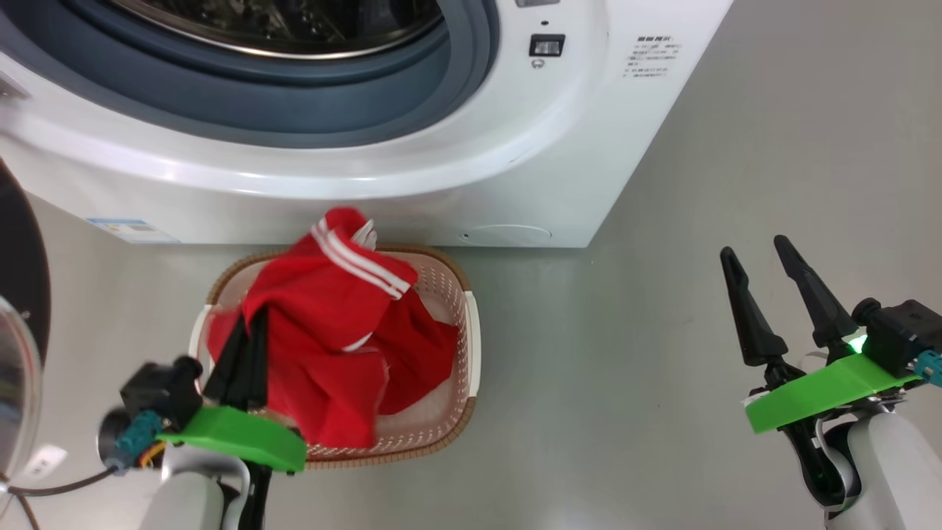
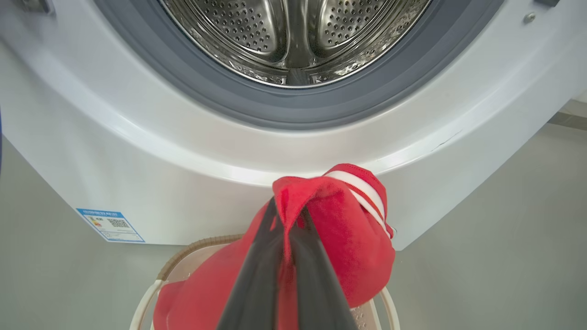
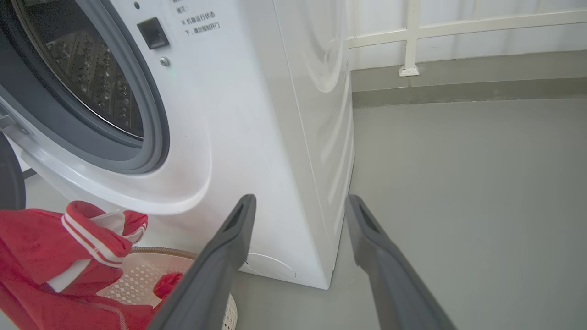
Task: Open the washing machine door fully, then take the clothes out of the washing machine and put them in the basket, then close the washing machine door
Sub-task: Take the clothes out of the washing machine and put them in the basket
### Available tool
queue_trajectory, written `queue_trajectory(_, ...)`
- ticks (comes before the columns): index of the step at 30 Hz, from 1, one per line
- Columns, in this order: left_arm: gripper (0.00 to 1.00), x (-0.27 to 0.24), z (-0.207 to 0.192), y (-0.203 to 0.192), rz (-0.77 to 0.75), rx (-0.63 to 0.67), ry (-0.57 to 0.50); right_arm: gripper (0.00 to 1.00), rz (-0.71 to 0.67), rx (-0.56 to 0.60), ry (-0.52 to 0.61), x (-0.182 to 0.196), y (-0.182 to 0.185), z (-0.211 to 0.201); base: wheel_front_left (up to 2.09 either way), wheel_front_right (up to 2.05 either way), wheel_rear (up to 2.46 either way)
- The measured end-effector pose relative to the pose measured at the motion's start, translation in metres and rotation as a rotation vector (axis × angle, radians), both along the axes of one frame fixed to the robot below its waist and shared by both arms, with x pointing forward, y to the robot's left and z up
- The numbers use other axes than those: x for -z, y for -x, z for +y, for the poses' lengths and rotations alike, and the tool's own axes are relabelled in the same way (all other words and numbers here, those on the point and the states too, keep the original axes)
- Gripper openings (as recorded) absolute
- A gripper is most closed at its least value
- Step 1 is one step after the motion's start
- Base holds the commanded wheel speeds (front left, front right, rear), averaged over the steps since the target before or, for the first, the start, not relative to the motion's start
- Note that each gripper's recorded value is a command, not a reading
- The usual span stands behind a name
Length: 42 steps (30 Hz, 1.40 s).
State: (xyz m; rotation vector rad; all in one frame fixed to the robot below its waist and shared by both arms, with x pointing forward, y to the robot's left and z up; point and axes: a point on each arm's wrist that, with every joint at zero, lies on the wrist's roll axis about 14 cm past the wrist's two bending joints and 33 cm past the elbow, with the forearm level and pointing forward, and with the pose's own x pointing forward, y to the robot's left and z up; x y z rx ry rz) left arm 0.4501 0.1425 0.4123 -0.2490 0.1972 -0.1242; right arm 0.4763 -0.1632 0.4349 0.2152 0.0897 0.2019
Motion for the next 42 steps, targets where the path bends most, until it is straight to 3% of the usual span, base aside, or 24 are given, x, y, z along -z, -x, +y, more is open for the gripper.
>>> queue_trajectory(4,0.0,0.047,0.001,0.009,0.132,-0.006,-0.004,1.0,0.018,-0.001,0.002,0.008,0.0,0.0,0.0,0.0,0.0)
queue_trajectory(12,0.0,0.084,-0.015,-0.01,0.237,0.048,-0.009,1.0,0.023,0.014,0.006,0.015,-0.01,-0.006,0.0,0.0,0.0)
queue_trajectory(25,0.0,0.183,-0.04,0.02,0.575,0.165,-0.08,1.0,0.073,0.068,0.006,0.04,-0.012,-0.022,0.0,0.0,0.0)
queue_trajectory(35,0.0,0.216,-0.038,0.014,0.664,0.192,-0.116,1.0,0.087,0.089,0.03,0.051,-0.018,-0.033,0.0,0.0,0.0)
queue_trajectory(36,0.11,0.22,-0.039,0.014,0.675,0.196,-0.118,1.0,0.093,0.091,0.032,0.053,-0.017,-0.034,0.0,0.0,0.0)
queue_trajectory(38,0.49,0.225,-0.041,0.015,0.691,0.201,-0.117,1.0,0.104,0.097,0.036,0.057,-0.015,-0.036,0.0,0.0,0.0)
queue_trajectory(39,0.91,0.227,-0.042,0.015,0.694,0.204,-0.117,1.0,0.108,0.101,0.038,0.058,-0.015,-0.038,0.0,0.0,0.0)
queue_trajectory(40,1.0,0.227,-0.043,0.013,0.694,0.204,-0.114,1.0,0.111,0.103,0.04,0.059,-0.014,-0.039,0.0,0.0,0.0)
queue_trajectory(42,1.0,0.226,-0.044,0.007,0.684,0.2,-0.109,1.0,0.114,0.106,0.04,0.06,-0.014,-0.039,0.0,0.0,0.0)
